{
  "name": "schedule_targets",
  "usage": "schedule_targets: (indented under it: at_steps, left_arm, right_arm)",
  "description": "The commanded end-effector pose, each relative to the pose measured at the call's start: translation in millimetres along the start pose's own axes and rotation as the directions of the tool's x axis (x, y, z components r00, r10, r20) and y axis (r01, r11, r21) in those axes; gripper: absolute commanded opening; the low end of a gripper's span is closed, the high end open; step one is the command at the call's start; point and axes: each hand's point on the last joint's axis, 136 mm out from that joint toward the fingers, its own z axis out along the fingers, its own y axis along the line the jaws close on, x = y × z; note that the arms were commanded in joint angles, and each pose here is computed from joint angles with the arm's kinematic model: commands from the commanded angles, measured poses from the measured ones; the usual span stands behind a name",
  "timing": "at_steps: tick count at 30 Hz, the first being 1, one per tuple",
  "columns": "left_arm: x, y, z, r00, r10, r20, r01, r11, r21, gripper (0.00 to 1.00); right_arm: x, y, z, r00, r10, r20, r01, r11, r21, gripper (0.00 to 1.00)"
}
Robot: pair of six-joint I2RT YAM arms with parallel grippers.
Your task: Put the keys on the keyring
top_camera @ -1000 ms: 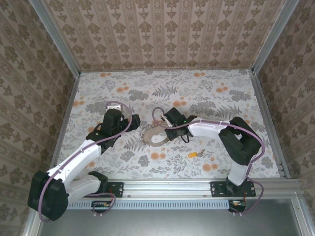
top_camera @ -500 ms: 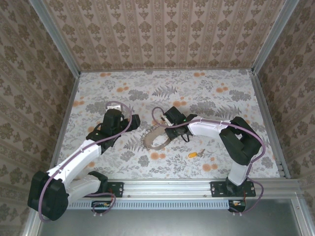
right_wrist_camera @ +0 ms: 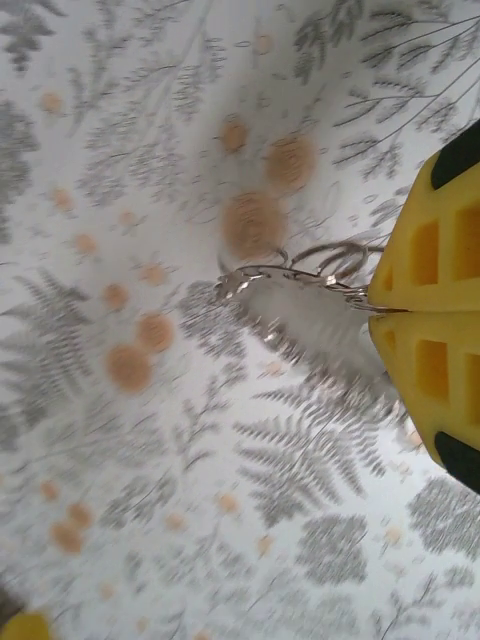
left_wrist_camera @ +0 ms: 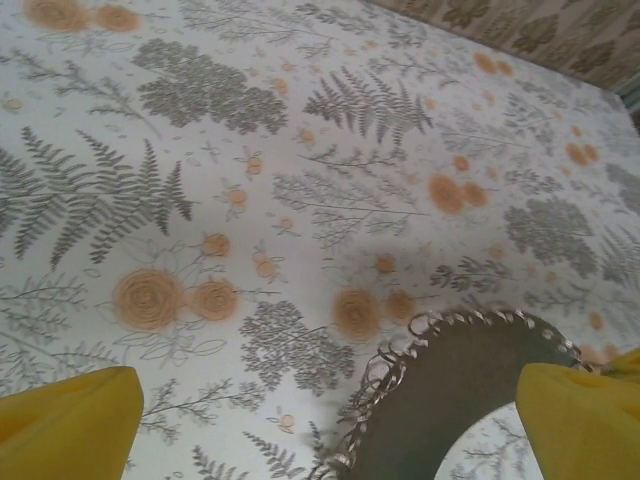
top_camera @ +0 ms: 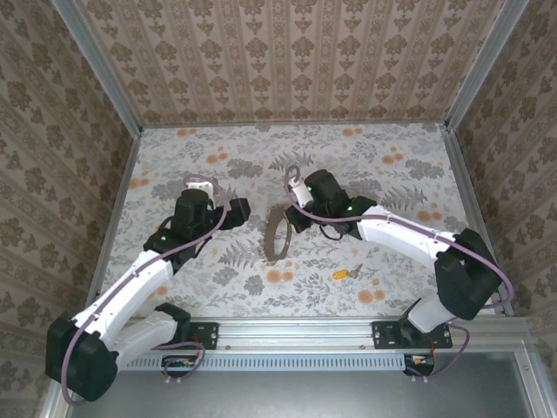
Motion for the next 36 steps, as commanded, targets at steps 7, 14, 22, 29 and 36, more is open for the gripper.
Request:
schedule_targets:
  at_steps: [7,14,22,29,36]
  left_arm:
    - [-22.1,-45.8,-21.5,1.0,-0.005,0.019,0.001,0.983,0.186,0.93]
    - [-26.5,-69.3,-24.6,0.999,0.038,0.032,-0.046,0.952,0.302,0.86]
    - [-33.8,-113.6,-29.0,0.993,0.098,0.064,-0.117,0.848,0.518,0.44]
    - [-46.0,-133.4,-17.4,0.996,0.059,0.063,-0.084,0.805,0.588,0.38]
    - [-54.1,-146.2,-16.3,0.997,0.029,0.075,-0.07,0.765,0.64,0.37]
  right_arm:
    - [-65.5,20.6,-46.3,0.953,0.146,0.264,-0.083,0.968,-0.238,0.0]
    - [-85.9,22.6,-75.8,0.913,0.215,0.347,-0.095,0.939,-0.332,0.0]
    - [-93.8,30.3,-87.9,0.897,0.267,0.353,-0.099,0.899,-0.428,0.0]
    - [-95.0,34.2,-87.0,0.882,0.323,0.343,-0.123,0.861,-0.494,0.0]
    - [-89.9,30.7,-78.9,0.878,0.355,0.321,-0.159,0.849,-0.504,0.0]
